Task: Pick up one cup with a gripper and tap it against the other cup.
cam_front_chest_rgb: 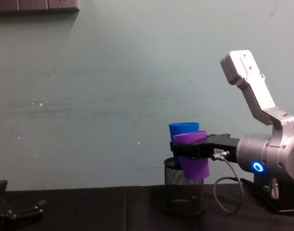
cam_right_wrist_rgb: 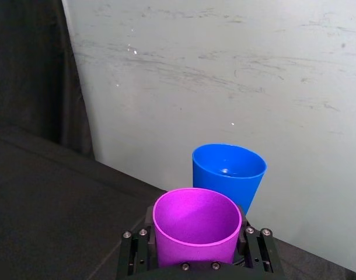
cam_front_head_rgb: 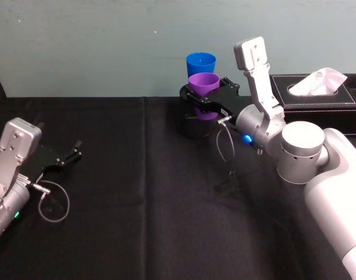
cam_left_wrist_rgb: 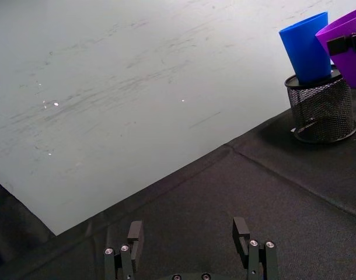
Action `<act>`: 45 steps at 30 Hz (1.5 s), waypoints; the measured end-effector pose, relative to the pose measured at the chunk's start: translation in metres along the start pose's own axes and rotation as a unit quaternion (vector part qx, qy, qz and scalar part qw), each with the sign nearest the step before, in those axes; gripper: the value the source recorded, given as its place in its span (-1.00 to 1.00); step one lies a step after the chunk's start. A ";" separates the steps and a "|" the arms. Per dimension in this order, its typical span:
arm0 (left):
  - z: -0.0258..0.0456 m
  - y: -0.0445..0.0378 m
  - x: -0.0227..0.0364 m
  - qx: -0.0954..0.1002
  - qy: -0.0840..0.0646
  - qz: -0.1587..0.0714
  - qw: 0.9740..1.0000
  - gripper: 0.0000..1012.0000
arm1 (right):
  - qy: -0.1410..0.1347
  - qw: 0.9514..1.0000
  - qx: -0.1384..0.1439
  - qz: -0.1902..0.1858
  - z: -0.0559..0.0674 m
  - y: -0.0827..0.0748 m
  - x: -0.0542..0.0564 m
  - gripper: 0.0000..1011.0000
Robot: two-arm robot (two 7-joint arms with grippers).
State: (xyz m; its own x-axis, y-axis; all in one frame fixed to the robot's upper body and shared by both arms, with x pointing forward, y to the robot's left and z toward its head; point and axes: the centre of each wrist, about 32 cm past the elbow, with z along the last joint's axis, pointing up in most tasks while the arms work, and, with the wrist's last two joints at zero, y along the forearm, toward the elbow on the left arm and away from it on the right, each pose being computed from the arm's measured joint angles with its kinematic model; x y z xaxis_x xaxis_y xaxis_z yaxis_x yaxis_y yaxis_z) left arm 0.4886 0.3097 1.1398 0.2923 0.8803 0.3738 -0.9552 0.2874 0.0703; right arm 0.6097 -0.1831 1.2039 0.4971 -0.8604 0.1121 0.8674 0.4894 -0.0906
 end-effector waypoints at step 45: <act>0.0000 0.0000 0.0000 0.000 0.000 0.000 1.000 0.98 | 0.000 1.000 0.000 0.000 0.000 0.000 0.000 0.48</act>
State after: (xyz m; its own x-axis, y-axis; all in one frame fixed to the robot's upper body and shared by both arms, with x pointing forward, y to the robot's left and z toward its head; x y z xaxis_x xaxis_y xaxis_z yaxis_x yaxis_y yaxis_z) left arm 0.4886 0.3097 1.1398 0.2923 0.8803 0.3738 -0.9553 0.2873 0.0702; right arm 0.6097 -0.1831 1.2039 0.4972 -0.8604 0.1121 0.8673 0.4894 -0.0907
